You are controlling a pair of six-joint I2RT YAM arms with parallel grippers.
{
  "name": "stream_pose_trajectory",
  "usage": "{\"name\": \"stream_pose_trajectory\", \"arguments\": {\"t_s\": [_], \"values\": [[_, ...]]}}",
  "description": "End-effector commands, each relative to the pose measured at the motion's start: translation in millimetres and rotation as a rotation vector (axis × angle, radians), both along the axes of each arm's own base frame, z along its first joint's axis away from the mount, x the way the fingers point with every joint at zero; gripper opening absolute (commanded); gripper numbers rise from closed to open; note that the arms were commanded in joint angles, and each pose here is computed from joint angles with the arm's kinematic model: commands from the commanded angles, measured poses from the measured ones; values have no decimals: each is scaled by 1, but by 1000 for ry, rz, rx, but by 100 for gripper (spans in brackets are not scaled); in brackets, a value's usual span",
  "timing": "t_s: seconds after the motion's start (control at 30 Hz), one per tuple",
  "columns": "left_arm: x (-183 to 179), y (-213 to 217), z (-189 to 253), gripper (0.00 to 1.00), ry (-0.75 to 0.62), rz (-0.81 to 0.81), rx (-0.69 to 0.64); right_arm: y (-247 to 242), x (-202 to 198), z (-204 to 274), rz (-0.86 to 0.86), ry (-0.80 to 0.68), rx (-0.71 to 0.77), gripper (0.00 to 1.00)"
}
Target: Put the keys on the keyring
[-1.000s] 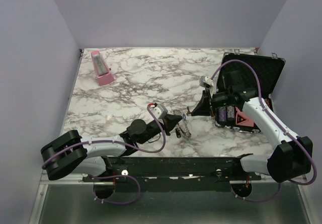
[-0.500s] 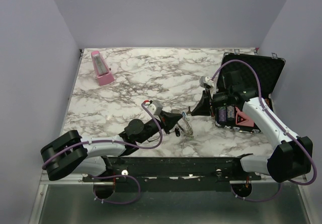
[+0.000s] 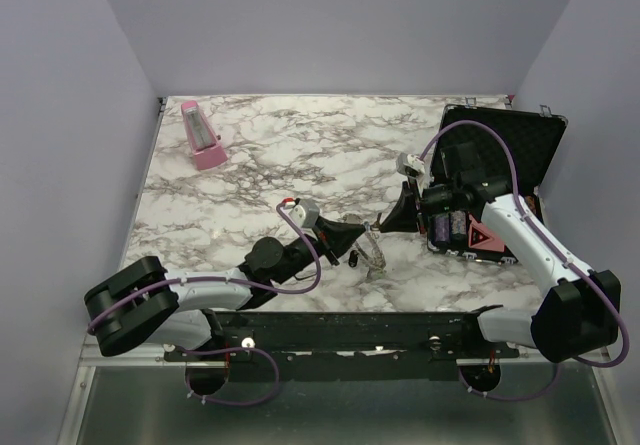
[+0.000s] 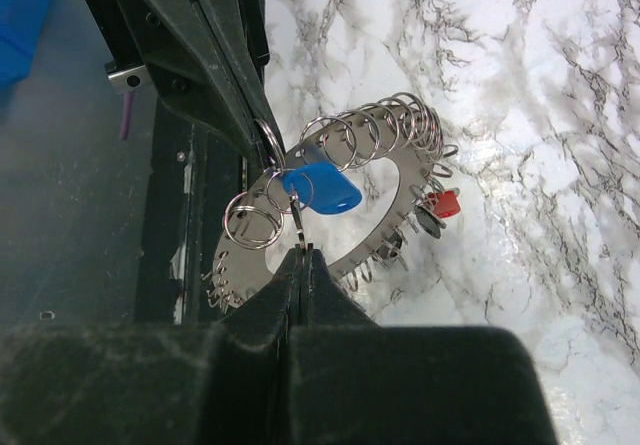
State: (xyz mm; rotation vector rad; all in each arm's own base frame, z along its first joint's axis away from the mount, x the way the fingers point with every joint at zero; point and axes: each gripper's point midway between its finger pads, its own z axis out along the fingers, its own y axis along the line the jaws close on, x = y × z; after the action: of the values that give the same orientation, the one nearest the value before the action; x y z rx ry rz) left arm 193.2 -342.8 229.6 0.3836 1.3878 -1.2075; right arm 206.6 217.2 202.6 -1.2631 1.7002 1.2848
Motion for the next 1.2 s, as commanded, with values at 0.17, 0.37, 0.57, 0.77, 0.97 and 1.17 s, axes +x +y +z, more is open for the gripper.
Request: {"name": "stream_pose_trajectory", "arguments": {"t_s": [0.17,0.37,0.57,0.77,0.97,1.17], "values": [[-9,4,20,0,-86,-49,-31,0,0,0,-4,12,8,1],[-20,-2,-3,0,-70,-149,60,3,-2,7,10,7,32,2],[-24,-11,-7,0,-54,-214,86,4,-6,10,22,23,60,2],[-19,-17,-13,0,-11,-232,100,5,-13,15,54,17,90,2],[-20,-18,-13,0,-3,-255,100,5,-15,14,60,17,92,6],[-17,-9,-8,0,-2,-240,74,4,-15,11,59,14,83,11]]}}
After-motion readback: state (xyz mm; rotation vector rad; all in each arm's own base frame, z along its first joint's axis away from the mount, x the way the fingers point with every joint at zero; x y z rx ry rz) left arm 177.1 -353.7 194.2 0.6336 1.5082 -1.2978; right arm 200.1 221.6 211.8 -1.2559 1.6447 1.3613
